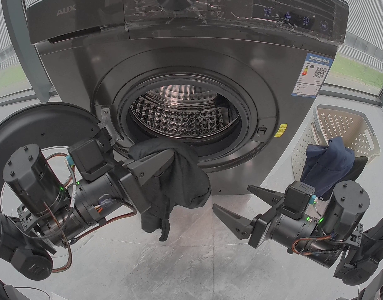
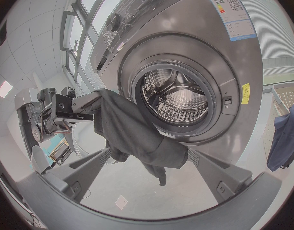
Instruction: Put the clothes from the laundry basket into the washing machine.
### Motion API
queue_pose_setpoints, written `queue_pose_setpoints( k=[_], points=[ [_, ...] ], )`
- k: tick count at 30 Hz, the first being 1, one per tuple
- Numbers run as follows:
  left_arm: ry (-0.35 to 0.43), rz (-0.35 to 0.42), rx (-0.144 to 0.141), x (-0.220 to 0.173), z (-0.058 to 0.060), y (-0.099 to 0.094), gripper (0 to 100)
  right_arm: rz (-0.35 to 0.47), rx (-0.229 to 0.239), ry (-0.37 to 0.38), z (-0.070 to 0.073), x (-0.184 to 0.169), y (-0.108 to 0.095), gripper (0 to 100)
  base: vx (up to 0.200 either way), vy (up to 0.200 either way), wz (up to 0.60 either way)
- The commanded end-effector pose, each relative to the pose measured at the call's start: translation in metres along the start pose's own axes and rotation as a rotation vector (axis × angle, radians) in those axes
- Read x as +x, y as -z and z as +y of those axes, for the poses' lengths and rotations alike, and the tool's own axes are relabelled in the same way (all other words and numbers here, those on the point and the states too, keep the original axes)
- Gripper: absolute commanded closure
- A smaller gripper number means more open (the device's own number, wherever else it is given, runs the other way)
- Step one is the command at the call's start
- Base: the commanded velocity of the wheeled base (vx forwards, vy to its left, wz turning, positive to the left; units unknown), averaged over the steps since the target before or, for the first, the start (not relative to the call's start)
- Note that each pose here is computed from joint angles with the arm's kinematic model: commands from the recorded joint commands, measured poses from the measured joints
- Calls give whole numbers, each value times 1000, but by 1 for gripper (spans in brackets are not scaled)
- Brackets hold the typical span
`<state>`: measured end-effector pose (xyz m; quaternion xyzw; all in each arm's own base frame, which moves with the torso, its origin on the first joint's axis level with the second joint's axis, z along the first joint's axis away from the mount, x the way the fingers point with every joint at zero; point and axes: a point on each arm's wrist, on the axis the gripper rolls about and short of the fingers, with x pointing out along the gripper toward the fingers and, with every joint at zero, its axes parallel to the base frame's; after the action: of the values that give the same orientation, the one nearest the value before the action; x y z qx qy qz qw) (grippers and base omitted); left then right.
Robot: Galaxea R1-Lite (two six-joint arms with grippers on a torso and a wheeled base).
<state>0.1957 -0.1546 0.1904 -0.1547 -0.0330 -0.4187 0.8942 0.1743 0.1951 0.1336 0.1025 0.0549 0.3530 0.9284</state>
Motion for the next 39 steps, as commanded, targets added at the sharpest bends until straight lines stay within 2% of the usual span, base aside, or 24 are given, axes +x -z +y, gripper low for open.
queue_pose_setpoints(
  k=[1, 10, 17, 20, 25, 31, 32, 39],
  points=[
    [-7, -7, 2, 0, 1, -2, 100, 3, -1, 4, -1, -4, 1, 0, 0, 0, 0],
    [-21, -50, 11, 9, 3, -11, 100, 0, -3, 3, -1, -4, 0, 0, 0, 0, 0],
    [-23, -63, -2, 9, 2, -14, 100, 0, -14, 5, -1, -3, 0, 0, 0, 0, 0],
    [-42, -103, 0, 14, 2, -21, 100, -7, -15, 9, -2, -2, -1, 0, 0, 0, 0],
    [-48, -125, 5, 19, 3, -28, 100, -4, -17, 15, -3, 3, 0, 0, 0, 0, 0],
    [-51, -121, 4, 19, 3, -28, 100, 13, -20, 14, -3, 9, 8, 0, 0, 0, 0],
    [-55, -132, 6, 19, 3, -30, 100, 18, -33, 9, -2, 13, 13, 0, 0, 0, 0],
    [-61, -179, 11, 22, 1, -41, 100, 52, -46, 22, -6, 30, 27, 0, 0, 0, 0]
  ],
)
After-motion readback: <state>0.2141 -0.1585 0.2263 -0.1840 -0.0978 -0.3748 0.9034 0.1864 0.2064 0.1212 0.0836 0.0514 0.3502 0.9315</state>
